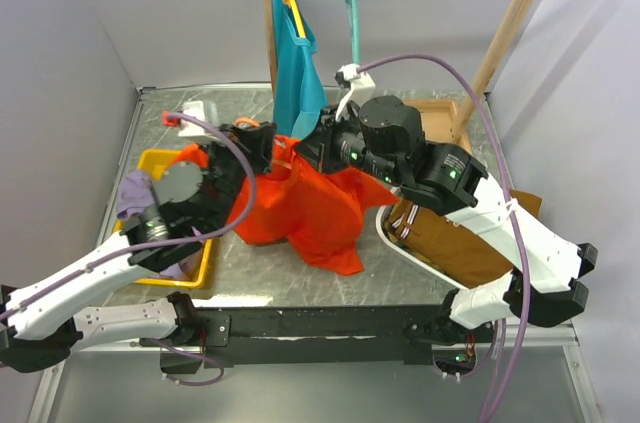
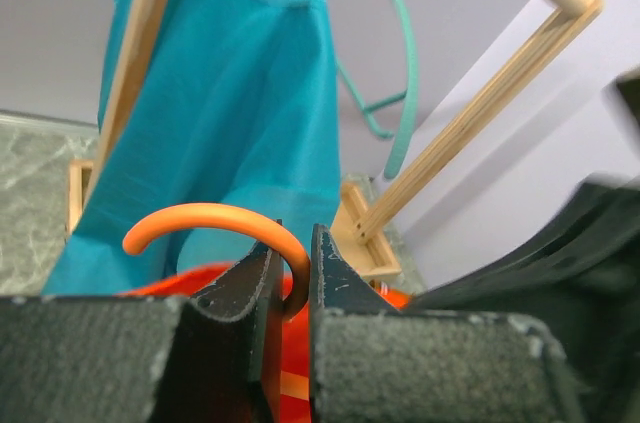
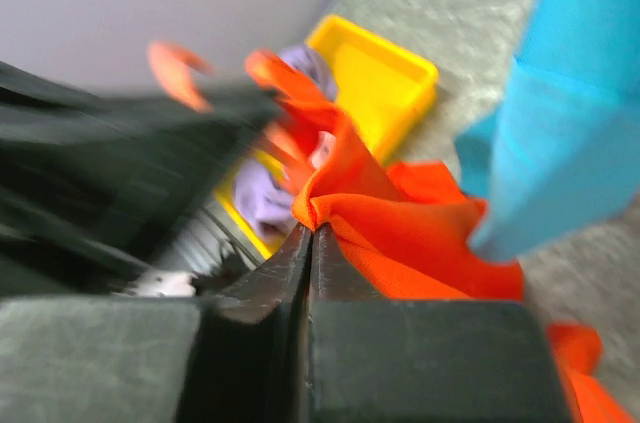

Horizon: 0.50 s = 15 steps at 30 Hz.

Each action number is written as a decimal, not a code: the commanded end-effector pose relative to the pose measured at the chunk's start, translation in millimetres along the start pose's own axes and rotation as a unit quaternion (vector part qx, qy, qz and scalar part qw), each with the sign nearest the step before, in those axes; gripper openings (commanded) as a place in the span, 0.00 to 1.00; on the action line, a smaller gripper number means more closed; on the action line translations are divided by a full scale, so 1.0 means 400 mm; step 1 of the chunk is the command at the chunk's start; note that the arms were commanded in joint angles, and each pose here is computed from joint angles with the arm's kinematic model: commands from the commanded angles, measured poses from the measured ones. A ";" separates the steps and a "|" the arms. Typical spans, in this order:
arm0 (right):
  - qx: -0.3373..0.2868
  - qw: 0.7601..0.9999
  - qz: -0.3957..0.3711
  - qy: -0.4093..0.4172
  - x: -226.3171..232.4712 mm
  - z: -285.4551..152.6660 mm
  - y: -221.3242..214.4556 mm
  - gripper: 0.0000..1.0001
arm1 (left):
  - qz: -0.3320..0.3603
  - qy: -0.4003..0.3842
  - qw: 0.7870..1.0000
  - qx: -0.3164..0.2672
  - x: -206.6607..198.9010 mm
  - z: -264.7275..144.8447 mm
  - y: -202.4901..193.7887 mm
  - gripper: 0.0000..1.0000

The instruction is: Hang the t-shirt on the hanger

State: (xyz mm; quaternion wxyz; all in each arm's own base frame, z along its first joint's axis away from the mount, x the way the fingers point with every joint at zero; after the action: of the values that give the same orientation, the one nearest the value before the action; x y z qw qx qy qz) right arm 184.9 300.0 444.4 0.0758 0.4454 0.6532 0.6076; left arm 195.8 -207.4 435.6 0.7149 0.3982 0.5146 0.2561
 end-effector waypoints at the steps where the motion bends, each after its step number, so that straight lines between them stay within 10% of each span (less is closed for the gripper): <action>1: -0.023 1.000 -0.015 -0.011 -0.025 -0.057 0.014 0.25 | -0.015 -0.034 0.999 -0.031 -0.033 -0.047 0.151 0.01; 3: -0.039 0.999 -0.028 0.002 -0.026 -0.097 0.031 0.54 | -0.014 -0.048 0.998 -0.024 -0.046 -0.056 0.175 0.01; 6: -0.063 0.996 -0.053 0.035 -0.020 -0.161 0.045 0.71 | -0.006 -0.056 0.998 -0.020 -0.054 -0.066 0.201 0.01; 15: -0.163 0.982 -0.078 0.063 -0.028 -0.350 0.124 0.82 | -0.004 -0.176 0.983 -0.059 -0.195 -0.108 0.444 0.01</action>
State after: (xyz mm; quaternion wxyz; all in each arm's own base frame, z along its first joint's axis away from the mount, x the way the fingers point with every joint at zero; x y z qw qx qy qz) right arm 136.5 207.2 478.7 0.1271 0.3735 0.6218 0.6765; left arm 158.8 -166.8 559.6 0.7656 0.4063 0.4395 0.2358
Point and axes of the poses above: each gripper's point midway between its finger pads, its own z axis out along the fingers, its own x axis along the line the jaws close on, y = z × x, the point moved 5 cm from there along -z, back along the fingers, and after that the axes turned 1 degree about -z, right-handed, at the moved point
